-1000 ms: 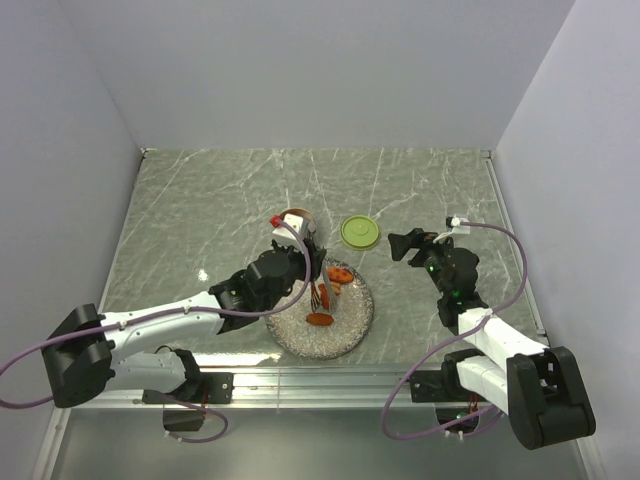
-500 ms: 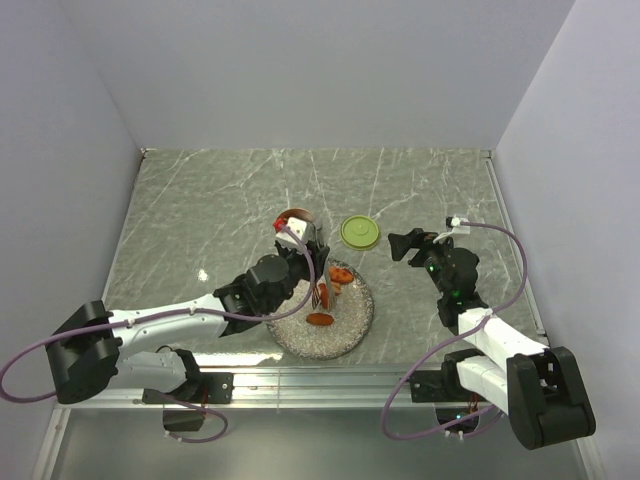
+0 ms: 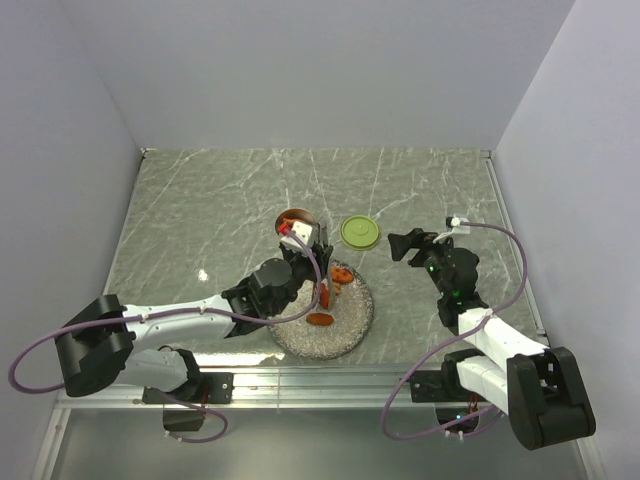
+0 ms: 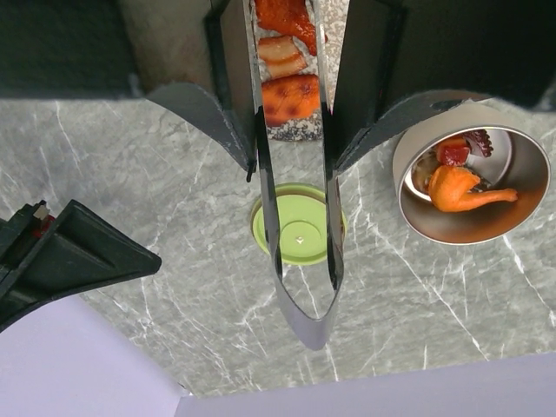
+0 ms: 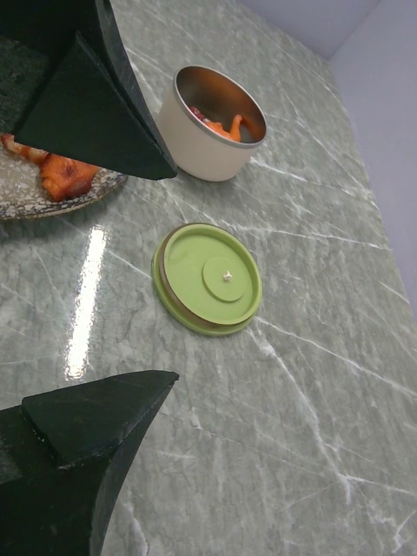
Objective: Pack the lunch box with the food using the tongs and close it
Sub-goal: Pick up the food using the clamp, then place the food into the lunch box
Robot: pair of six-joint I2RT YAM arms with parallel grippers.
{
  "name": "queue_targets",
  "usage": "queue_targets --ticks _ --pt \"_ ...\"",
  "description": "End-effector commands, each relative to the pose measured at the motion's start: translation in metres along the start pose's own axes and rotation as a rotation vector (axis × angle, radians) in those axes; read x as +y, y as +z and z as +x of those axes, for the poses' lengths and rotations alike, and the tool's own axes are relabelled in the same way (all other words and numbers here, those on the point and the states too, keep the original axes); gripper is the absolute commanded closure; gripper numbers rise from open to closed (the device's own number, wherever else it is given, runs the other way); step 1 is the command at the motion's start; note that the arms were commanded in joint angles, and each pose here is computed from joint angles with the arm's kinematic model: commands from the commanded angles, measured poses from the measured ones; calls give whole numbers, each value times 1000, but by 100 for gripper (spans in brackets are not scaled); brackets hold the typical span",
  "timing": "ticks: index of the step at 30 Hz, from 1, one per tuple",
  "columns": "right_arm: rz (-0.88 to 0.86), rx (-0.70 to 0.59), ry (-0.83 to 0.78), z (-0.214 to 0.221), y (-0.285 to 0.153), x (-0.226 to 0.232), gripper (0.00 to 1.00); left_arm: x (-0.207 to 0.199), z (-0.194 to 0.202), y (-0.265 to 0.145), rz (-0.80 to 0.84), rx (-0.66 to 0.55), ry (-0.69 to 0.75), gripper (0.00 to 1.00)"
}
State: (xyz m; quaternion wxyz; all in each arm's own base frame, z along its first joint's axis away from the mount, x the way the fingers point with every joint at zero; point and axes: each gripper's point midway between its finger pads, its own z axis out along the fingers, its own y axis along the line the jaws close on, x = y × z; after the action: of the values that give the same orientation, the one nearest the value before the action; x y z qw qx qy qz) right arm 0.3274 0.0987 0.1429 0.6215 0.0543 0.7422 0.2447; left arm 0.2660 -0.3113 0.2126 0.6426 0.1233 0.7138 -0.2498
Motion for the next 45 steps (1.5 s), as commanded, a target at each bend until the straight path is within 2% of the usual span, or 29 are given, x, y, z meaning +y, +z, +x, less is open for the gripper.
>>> queue_targets --ticks 1,11,15,21,28,35,41,43,45 --pt "-45 -63 -25 -24 3 14 4 -4 -15 2 5 -78 -6 57" --pt "-47 -63 -29 -24 3 14 4 -3 -18 3 1 -127 7 60" --pt "-49 -65 -28 -24 3 15 4 -1 -23 3 -6 -156 16 77" --pt "-47 -65 -27 -24 3 14 4 2 -38 -5 -16 -190 19 89" --pt "-47 -65 -26 -24 3 14 4 17 -59 -11 -92 -229 60 91" --pt "-49 -64 -27 -24 3 15 4 34 -98 -11 -135 -296 96 90" --pt "-49 -62 -27 -23 3 15 4 54 -136 10 -141 -339 100 90" --pt "-49 -64 -27 -23 3 15 4 67 -138 22 -148 -324 123 90" --pt "-50 -63 -28 -23 3 15 4 71 -151 30 -142 -340 93 90"
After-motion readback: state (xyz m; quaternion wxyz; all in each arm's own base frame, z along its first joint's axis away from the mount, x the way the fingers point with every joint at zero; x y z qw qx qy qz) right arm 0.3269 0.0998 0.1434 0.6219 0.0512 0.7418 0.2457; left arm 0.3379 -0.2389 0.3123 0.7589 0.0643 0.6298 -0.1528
